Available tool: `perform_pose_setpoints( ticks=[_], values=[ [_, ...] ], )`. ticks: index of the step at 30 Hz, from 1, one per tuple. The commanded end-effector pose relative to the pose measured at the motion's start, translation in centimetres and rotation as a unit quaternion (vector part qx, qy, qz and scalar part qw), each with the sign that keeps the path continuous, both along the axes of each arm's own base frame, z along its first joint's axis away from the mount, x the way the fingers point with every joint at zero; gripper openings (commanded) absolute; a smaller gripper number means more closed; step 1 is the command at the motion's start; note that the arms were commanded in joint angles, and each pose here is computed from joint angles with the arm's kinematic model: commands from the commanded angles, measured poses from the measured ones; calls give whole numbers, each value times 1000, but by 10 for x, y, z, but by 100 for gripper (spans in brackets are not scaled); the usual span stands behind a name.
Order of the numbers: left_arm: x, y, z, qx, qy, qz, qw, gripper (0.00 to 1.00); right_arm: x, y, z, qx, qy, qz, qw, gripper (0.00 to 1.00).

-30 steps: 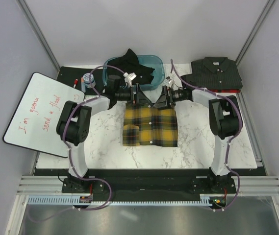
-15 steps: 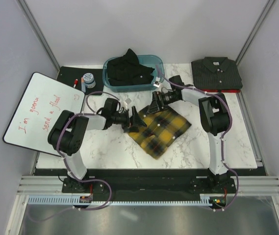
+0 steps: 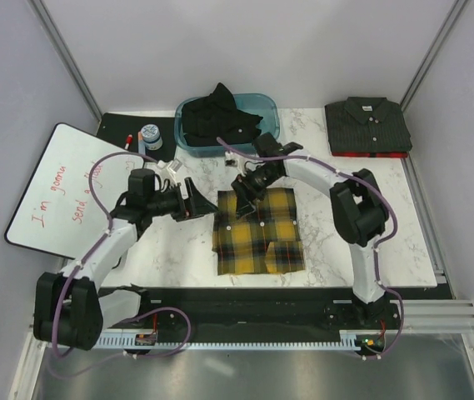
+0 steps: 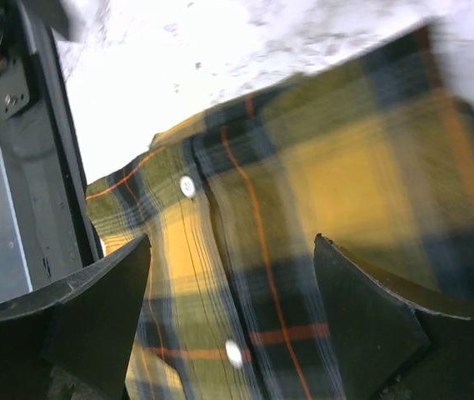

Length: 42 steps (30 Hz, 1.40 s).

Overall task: Fold and stack the long sleeve shirts
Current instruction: Fold the shirt

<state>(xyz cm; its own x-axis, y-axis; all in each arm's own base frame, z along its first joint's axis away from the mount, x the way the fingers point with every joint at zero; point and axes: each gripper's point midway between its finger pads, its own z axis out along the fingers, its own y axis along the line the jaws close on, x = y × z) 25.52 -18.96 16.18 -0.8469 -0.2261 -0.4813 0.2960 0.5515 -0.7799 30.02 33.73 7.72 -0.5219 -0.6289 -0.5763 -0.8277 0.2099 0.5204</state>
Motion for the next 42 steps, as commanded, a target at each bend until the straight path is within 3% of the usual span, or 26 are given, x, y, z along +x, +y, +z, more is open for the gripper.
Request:
perform_pose_setpoints(
  ticks=[1, 4, 7, 13, 19, 23, 28, 42],
  values=[
    [4, 21, -60, 95, 66, 18, 993, 88, 19, -19, 64, 8, -62, -51, 997, 86],
    [3, 19, -75, 93, 74, 4, 993, 86, 12, -35, 57, -27, -59, -74, 995, 78],
    [4, 19, -86, 101, 63, -16, 993, 81, 0, -44, 47, -44, -44, -83, 995, 61],
    [4, 11, -108, 78, 84, -37, 993, 73, -9, -14, 44, -7, -15, -102, 995, 41],
    [8, 7, -126, 52, 107, -35, 992, 72, -18, 17, 20, 11, 57, -123, 991, 36],
    [9, 2, -133, 28, 124, -36, 991, 72, -9, 22, -17, -18, 68, -148, 987, 33],
    [8, -2, -143, 8, 139, -36, 990, 66, -3, 17, -66, -70, 89, -171, 979, 31],
    [10, -4, -168, -1, 178, -20, 984, 58, -4, 14, -83, -88, 100, -179, 975, 30]
  ],
)
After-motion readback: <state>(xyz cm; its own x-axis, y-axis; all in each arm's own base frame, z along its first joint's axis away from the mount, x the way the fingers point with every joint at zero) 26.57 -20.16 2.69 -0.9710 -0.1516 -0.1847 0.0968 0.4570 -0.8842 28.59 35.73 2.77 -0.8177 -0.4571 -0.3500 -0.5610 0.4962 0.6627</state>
